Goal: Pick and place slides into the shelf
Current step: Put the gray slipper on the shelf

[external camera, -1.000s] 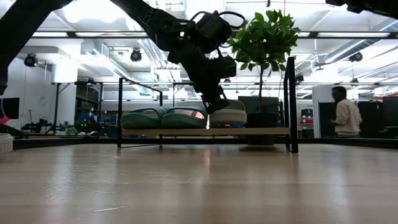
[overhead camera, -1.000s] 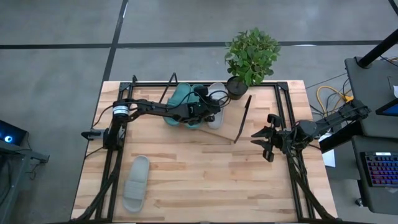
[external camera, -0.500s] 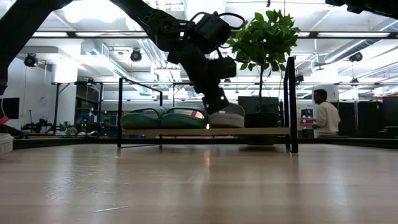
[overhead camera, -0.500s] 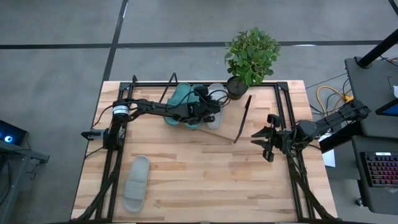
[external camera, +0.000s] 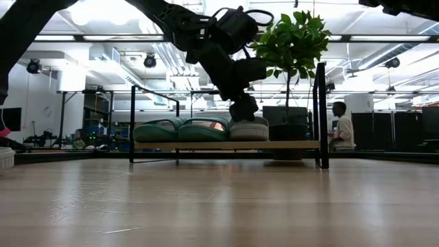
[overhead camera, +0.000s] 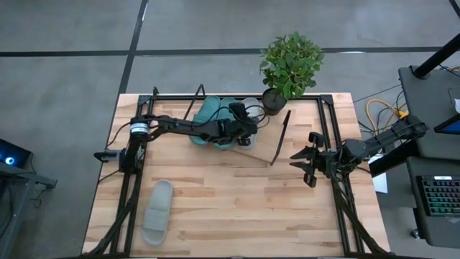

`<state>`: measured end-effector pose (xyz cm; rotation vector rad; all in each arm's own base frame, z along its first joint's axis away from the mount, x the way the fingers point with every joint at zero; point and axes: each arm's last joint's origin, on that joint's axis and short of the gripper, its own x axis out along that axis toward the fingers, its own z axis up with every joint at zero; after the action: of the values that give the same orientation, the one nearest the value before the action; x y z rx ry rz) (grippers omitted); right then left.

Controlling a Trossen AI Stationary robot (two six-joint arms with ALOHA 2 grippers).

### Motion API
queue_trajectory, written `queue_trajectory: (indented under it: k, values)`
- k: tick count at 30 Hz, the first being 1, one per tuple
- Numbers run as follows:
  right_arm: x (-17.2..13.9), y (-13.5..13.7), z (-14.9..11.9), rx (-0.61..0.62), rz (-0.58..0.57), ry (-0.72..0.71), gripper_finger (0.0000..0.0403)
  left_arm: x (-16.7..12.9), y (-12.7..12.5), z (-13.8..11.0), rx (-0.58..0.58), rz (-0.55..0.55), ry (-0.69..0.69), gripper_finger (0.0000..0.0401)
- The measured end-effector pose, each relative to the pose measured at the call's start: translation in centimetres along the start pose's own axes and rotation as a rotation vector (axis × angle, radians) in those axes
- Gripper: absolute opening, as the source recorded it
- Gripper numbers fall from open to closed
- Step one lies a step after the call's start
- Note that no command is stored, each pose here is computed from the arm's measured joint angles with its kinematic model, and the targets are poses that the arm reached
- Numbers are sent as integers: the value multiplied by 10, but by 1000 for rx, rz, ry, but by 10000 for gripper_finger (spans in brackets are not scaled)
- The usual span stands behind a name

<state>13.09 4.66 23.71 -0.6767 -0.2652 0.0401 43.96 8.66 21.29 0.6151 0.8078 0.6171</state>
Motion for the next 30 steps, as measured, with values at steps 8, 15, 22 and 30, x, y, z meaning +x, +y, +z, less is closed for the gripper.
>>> queue_trajectory:
  k: [8,15,22,30]
  values:
    - [0,1,-1,-2,6,6,95,-55,3,14,-67,-84,31,247]
    - [0,0,0,-2,4,5,100,-136,5,28,-145,-262,-94,247]
    - [0,1,-1,-3,4,7,90,-209,-4,20,-218,-509,-97,247]
    - [0,1,-1,-2,4,6,84,-255,-19,-2,-275,-589,81,247]
